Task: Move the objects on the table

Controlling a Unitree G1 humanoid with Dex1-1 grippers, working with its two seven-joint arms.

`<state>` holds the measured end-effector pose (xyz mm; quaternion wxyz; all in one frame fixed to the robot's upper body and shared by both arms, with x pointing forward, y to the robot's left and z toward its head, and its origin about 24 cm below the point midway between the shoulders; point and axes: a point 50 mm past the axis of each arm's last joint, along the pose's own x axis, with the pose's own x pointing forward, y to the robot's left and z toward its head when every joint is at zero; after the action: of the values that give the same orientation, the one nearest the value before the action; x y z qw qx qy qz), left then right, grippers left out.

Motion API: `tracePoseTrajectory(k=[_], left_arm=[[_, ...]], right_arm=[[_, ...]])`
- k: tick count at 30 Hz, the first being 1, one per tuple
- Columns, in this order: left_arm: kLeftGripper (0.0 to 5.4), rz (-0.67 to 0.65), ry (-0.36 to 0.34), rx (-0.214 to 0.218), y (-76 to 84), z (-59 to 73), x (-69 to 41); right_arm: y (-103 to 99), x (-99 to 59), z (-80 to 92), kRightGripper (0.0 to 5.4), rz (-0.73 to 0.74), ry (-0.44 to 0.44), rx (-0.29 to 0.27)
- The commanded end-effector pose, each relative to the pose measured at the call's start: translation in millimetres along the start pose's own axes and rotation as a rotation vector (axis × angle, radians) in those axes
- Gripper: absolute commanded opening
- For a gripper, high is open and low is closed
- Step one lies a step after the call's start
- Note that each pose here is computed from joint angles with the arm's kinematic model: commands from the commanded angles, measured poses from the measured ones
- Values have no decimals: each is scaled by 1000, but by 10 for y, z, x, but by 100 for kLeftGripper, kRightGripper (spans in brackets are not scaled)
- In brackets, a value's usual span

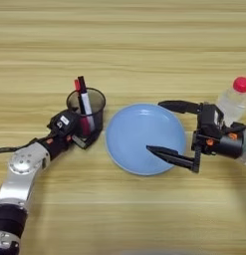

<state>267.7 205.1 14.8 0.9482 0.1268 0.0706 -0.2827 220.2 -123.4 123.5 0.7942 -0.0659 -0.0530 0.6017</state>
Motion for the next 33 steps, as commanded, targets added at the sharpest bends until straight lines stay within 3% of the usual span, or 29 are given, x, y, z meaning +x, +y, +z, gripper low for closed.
tracePoseTrajectory(k=[1,7,11,27,33], left_arm=[[478,-5,9,7,-16,-17,2],[478,-6,11,5,-24,-24,2],[536,-6,12,3,-26,-26,2],[536,13,5,-14,-16,-23,-2],[536,20,-26,-86,-16,-8,-29]], right_arm=[[-8,-17,26,540,-4,-15,-9],[-10,-20,28,540,-3,-15,-10],[-9,-18,32,540,-2,-17,-10],[-17,-16,32,540,0,-18,-12],[-19,-18,30,540,0,-16,-12]])
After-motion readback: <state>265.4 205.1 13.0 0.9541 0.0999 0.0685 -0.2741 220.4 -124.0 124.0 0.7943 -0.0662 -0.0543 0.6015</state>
